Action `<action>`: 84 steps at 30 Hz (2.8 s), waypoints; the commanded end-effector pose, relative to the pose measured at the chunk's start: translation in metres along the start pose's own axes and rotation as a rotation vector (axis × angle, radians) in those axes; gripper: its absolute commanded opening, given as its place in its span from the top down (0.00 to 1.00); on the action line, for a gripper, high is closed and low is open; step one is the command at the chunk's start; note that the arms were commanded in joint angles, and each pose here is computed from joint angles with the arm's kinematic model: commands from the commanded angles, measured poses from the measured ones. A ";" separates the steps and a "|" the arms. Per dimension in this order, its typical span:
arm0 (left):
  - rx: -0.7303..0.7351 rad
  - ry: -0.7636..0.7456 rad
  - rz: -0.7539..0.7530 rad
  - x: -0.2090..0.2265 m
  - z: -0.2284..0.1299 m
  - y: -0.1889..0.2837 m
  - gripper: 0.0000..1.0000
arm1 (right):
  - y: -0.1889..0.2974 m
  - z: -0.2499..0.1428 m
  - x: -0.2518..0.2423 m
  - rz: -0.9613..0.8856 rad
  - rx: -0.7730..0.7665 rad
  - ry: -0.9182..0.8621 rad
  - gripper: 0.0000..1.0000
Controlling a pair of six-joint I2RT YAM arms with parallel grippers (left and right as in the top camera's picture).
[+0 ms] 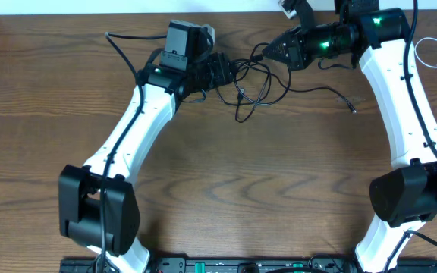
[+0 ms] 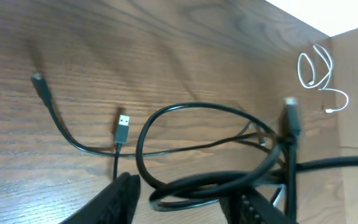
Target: Untangle cables
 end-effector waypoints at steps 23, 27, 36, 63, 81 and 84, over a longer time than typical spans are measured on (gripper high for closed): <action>-0.355 -0.065 0.520 0.040 0.023 0.105 0.73 | 0.093 -0.066 -0.149 -0.934 0.153 -0.456 0.99; -0.373 -0.066 0.514 0.036 0.022 0.118 0.72 | 0.108 -0.079 -0.163 -0.969 0.157 -0.495 0.99; -0.442 -0.078 0.457 0.018 0.025 0.146 0.72 | 0.110 -0.111 -0.182 -0.873 0.184 -0.568 0.99; -0.067 -0.131 -0.116 -0.034 0.011 -0.007 0.27 | 0.081 0.003 0.007 -0.006 -0.152 0.070 0.99; 0.118 -0.205 -0.208 -0.041 -0.035 -0.057 0.28 | 0.086 0.005 0.017 -0.015 -0.155 0.088 0.99; 0.168 -0.217 -0.178 -0.035 -0.049 -0.058 0.34 | 0.086 0.005 0.016 -0.019 -0.153 0.087 0.99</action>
Point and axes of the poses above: each gripper's point midway between its finger pads, its own y axis back along the fingers, its own x axis along the line the jaws close on, z = x × y, the point moved 2 cm from there along y, back along the fingers, and after that the axes turned 7 degrees about y, right-handed, at the moved point
